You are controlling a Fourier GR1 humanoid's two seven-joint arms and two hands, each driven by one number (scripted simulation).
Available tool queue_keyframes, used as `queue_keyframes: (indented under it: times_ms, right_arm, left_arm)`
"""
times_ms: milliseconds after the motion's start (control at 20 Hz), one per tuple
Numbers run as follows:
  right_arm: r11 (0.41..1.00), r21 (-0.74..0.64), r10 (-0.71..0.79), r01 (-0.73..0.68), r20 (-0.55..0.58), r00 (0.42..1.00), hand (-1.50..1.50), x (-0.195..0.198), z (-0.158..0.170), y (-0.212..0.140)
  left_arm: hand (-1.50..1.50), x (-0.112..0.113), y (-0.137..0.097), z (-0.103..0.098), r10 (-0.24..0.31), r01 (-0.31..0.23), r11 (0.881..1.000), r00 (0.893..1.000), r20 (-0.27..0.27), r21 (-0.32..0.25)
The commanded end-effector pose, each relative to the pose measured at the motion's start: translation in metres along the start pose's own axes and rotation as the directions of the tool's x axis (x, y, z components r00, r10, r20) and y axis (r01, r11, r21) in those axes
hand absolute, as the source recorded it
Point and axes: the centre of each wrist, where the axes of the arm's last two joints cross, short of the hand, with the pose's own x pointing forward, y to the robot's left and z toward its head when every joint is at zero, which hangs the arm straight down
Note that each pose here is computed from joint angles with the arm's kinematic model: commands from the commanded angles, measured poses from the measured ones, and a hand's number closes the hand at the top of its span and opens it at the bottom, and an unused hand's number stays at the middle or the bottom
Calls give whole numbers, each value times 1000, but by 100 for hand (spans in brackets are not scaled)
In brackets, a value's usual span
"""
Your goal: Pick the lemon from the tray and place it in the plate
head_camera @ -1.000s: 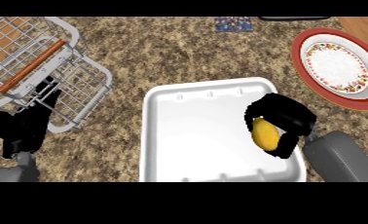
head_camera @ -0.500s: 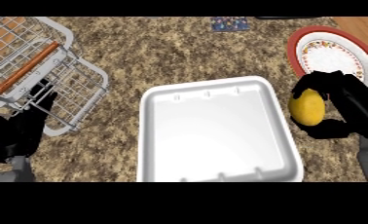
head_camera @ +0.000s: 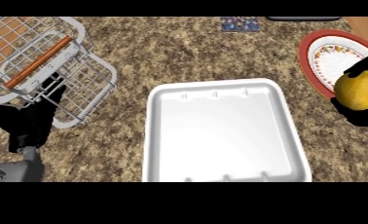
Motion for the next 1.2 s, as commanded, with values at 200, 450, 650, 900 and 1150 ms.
queue_keyframes:
  times_ms: [200,450,650,900,1150]
  right_arm:
    - [997,-74,5,-16,-141,990,150,-70,-10,-45]
    - [996,-45,62,-71,-168,984,150,-99,-23,-42]
    - [987,101,146,-127,-209,967,150,-117,-14,-41]
    - [979,200,18,48,-316,949,-150,-136,-7,-43]
    - [980,183,-39,73,-182,982,-150,-137,-19,-50]
  left_arm:
    - [0,14,-41,-15,-33,38,991,999,33,-131]
    - [0,10,-50,-16,-40,42,988,999,16,-146]
    - [0,15,-48,-21,-35,35,987,999,2,-154]
    - [0,4,-39,-11,-34,37,985,999,19,-168]
    - [0,24,-51,-18,-31,34,989,999,28,-142]
